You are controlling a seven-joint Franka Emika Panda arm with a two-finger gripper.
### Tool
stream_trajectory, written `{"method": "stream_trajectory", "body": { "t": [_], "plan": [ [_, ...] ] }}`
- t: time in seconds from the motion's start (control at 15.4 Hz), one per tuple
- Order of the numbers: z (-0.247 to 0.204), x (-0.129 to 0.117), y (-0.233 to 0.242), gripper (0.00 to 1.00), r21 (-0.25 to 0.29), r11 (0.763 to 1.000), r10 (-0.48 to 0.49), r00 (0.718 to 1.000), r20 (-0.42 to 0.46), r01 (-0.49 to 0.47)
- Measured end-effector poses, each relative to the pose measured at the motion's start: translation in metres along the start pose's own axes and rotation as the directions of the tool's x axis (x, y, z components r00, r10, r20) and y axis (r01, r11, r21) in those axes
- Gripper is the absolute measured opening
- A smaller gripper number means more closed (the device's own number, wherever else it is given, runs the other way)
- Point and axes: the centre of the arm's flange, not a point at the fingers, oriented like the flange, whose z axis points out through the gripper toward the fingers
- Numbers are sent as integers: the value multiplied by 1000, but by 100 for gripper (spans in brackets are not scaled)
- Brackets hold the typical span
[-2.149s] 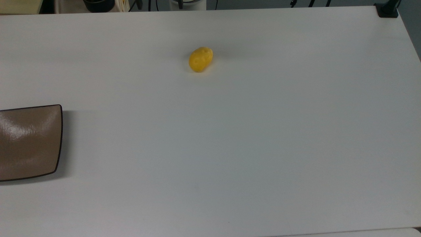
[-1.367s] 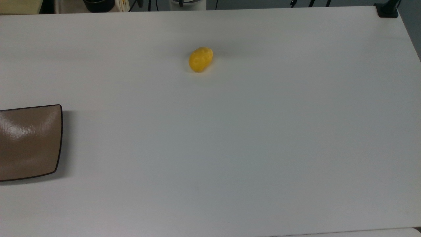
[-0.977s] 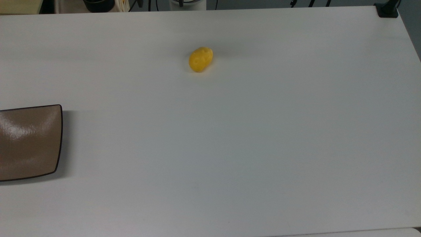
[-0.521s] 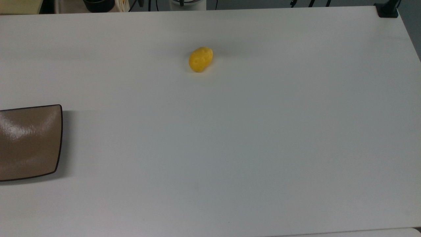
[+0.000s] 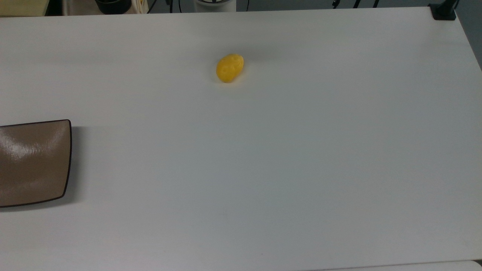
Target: Put potatoes on a ceramic plate
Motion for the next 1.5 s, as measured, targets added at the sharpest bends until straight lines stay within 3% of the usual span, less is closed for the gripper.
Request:
{"method": "stream_trajectory", "body": {
  "t": [0.65, 0.85, 1.11, 1.5],
  "plan": [
    [64, -22, -42, 100, -2, 997, -75, 984, 163, 77],
    [78, -44, -39, 100, -6, 998, -56, 992, 116, 57],
    [113, -70, -50, 100, -25, 999, 49, 997, 61, -47],
    [159, -73, -44, 100, -24, 993, 119, 993, 4, -119]
  ]
}}
